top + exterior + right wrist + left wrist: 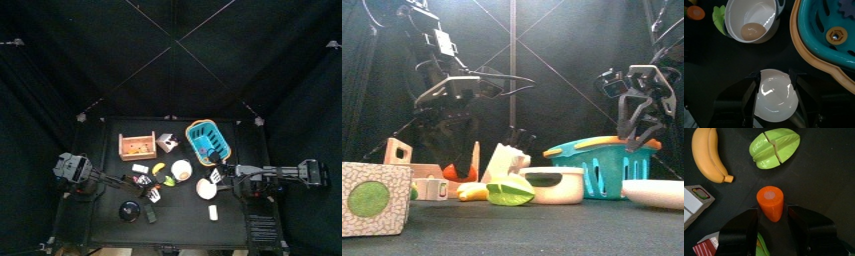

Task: Place carrot bottom in toolbox

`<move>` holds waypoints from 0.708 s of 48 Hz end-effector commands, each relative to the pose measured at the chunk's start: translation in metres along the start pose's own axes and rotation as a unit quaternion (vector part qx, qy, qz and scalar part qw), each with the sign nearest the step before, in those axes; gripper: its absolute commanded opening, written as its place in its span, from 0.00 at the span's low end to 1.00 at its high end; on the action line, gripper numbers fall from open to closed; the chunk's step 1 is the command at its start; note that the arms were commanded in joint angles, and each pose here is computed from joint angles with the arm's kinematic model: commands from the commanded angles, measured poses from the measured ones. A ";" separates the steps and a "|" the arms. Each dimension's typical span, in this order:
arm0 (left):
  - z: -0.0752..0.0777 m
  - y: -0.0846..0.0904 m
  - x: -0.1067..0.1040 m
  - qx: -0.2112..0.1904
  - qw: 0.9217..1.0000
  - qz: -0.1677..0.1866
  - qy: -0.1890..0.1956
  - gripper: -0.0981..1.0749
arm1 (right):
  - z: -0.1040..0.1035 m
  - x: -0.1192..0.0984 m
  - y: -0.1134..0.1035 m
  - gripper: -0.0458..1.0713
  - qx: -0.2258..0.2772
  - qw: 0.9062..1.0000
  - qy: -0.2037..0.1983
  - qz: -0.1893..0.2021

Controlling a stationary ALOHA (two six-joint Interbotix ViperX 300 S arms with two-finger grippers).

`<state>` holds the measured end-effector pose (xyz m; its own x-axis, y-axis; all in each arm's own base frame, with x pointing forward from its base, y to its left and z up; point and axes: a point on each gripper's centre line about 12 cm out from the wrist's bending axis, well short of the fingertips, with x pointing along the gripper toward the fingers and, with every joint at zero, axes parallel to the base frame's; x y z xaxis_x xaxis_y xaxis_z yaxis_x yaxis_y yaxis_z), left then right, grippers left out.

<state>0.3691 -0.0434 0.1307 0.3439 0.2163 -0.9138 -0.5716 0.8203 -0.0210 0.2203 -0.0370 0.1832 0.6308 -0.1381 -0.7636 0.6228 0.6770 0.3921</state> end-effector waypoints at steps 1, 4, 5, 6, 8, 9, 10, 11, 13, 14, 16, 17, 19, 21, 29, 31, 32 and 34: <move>0.007 -0.003 -0.011 -0.003 1.000 -0.012 -0.014 0.73 | 0.003 -0.002 0.004 0.80 -0.002 1.000 -0.006 0.007; 0.008 -0.002 -0.013 -0.003 1.000 -0.013 -0.016 0.73 | 0.003 -0.002 0.003 0.80 -0.002 1.000 -0.007 0.006; 0.008 -0.002 -0.014 -0.002 1.000 -0.014 -0.017 0.73 | 0.003 -0.002 0.004 0.80 -0.002 1.000 -0.006 0.007; 0.008 -0.002 -0.015 -0.001 1.000 -0.015 -0.018 0.73 | 0.003 -0.002 0.004 0.80 -0.003 1.000 -0.006 0.007; 0.010 -0.002 -0.019 0.000 1.000 -0.018 -0.022 0.73 | 0.003 -0.002 0.004 0.80 -0.004 1.000 -0.006 0.008; 0.012 -0.001 -0.023 -0.001 0.999 -0.020 -0.026 0.73 | 0.002 -0.002 0.004 0.80 -0.004 1.000 -0.005 0.008; 0.013 -0.001 -0.027 -0.001 0.999 -0.021 -0.029 0.73 | 0.003 -0.002 0.004 0.80 -0.005 1.000 -0.006 0.008; 0.013 0.000 -0.029 -0.001 0.999 -0.021 -0.030 0.73 | 0.002 -0.002 0.005 0.80 -0.005 1.000 -0.005 0.008; 0.016 0.002 -0.037 -0.002 0.999 -0.021 -0.037 0.73 | 0.002 -0.001 0.004 0.80 -0.005 1.000 -0.005 0.007; 0.017 0.004 -0.041 0.000 0.999 -0.020 -0.041 0.73 | 0.002 -0.001 0.004 0.80 -0.005 1.000 -0.004 0.007; 0.018 0.008 -0.047 0.002 0.999 -0.016 -0.050 0.73 | 0.002 -0.001 0.004 0.80 -0.006 1.000 -0.004 0.007; 0.019 0.011 -0.051 0.004 0.998 -0.014 -0.054 0.73 | 0.002 -0.001 0.004 0.80 -0.006 1.000 -0.003 0.006; 0.021 0.017 -0.060 0.009 0.998 -0.007 -0.065 0.73 | 0.002 0.000 0.004 0.80 -0.008 1.000 -0.003 0.005; 0.021 0.022 -0.066 0.011 0.997 -0.002 -0.072 0.73 | 0.002 0.000 0.005 0.80 -0.008 1.000 -0.004 0.006; 0.025 0.054 -0.097 0.000 0.994 0.030 -0.103 0.73 | 0.003 0.001 0.006 0.80 -0.010 1.000 -0.006 0.009; 0.026 0.065 -0.106 -0.006 0.993 0.040 -0.114 0.73 | 0.004 0.000 0.007 0.80 -0.010 1.000 -0.008 0.010; 0.027 0.069 -0.109 -0.007 0.992 0.043 -0.120 0.73 | 0.005 0.000 0.007 0.80 -0.010 1.000 -0.007 0.010; 0.028 0.078 -0.115 -0.011 0.990 0.049 -0.131 0.73 | 0.005 0.000 0.008 0.80 -0.010 1.000 -0.008 0.011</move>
<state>0.3149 -0.0022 0.2237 0.4289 0.3898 -0.8149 -0.6049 0.7939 0.0614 0.2223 -0.0358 0.1806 0.6283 -0.1345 -0.7663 0.6158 0.6879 0.3841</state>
